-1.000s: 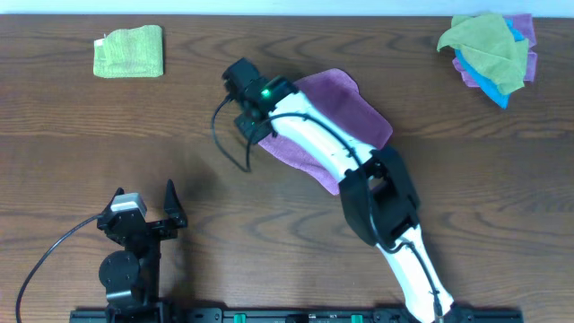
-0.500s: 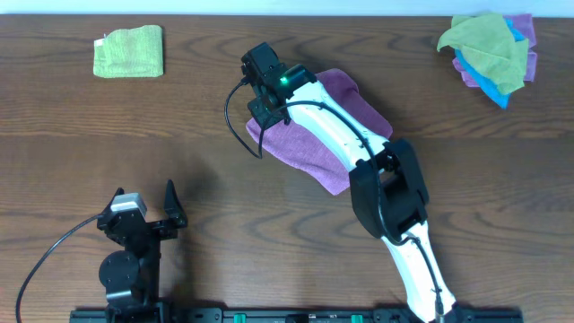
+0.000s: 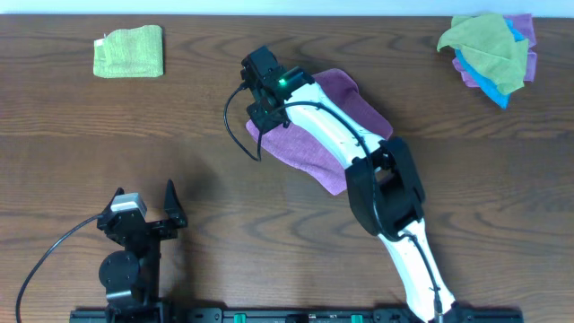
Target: Fold the cloth
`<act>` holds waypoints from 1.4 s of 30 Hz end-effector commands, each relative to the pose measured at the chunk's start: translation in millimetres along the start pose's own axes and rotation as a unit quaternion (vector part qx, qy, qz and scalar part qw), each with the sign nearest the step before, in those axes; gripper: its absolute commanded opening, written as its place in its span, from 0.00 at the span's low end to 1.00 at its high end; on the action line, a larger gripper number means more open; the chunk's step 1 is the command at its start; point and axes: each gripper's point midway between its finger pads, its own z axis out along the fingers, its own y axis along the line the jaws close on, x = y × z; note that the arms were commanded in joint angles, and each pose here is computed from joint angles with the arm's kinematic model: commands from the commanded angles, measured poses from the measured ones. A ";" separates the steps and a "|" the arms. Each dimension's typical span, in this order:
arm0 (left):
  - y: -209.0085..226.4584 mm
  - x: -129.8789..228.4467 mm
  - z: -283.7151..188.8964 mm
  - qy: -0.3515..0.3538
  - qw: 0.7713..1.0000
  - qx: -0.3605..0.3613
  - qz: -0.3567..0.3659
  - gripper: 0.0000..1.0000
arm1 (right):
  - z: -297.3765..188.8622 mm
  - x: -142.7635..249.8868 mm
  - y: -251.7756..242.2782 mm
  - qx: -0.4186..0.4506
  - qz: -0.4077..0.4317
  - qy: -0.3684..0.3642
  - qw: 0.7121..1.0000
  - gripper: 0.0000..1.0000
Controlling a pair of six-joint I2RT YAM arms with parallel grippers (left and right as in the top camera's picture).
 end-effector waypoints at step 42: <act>1.9 17.4 2.6 0.020 1.000 -0.003 -0.002 0.95 | 23.1 89.2 132.7 -0.062 -0.113 0.136 0.982 0.01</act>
